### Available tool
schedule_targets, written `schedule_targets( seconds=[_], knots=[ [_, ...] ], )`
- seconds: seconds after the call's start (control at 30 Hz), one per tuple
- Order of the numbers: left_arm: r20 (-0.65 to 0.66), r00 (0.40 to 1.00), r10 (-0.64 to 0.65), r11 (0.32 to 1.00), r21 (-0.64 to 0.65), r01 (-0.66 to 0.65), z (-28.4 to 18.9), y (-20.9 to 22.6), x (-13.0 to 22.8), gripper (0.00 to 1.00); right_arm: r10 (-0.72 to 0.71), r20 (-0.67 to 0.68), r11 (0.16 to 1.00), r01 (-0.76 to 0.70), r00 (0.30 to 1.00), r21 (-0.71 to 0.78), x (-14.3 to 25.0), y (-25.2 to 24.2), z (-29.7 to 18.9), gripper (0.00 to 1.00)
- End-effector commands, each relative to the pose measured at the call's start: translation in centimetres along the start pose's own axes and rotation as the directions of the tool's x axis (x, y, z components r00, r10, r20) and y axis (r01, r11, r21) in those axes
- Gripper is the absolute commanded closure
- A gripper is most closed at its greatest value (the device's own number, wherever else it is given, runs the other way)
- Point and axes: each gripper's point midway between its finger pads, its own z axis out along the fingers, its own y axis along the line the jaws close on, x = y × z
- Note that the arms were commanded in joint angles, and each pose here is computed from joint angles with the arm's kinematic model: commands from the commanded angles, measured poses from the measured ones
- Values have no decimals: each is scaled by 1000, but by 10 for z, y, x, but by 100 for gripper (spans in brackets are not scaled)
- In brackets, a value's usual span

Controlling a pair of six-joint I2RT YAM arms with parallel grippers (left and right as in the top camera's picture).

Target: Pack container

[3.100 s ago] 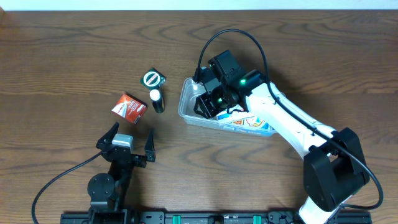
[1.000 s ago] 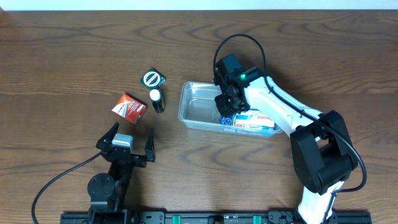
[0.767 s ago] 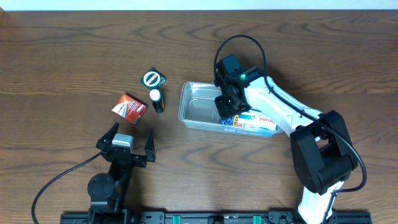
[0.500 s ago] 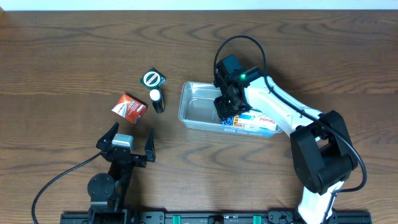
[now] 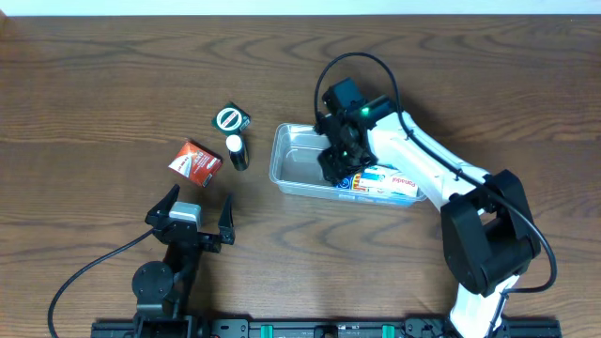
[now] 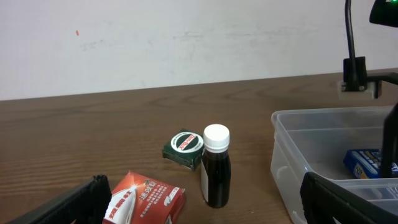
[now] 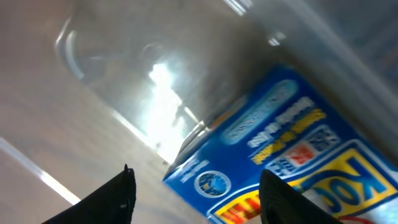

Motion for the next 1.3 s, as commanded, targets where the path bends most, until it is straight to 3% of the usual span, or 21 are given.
schedule_targets(
  seconds=[0.0, 0.17, 0.57, 0.9, 1.0, 1.13, 1.27],
  knots=[
    [-44, 999, 5, 1000, 3, -5, 1, 0, 15, 2, -172, 40, 985, 172, 984, -12, -5, 21, -18, 37],
    [-44, 999, 5, 1000, 3, -5, 1, 0, 15, 2, -260, 0, 966, 259, 966, -9, 6, 31, -17, 36],
    [-44, 999, 5, 1000, 3, -5, 1, 0, 15, 2, -248, 32, 969, 248, 968, 9, -5, 28, -25, 32],
    [-44, 999, 5, 1000, 3, -5, 1, 0, 15, 2, -202, 158, 979, 202, 966, 16, -46, 27, -115, 28],
    [-44, 999, 5, 1000, 3, -5, 1, 0, 15, 2, -143, 183, 990, 136, 973, 47, -50, 6, -144, 22],
    [-44, 999, 5, 1000, 3, -5, 1, 0, 15, 2, 34, 231, 994, -57, 972, 91, -48, -48, -180, 1],
    [-44, 999, 5, 1000, 3, -5, 1, 0, 15, 2, 223, 277, 961, -258, 935, 96, -36, -111, -202, 1]
  ],
)
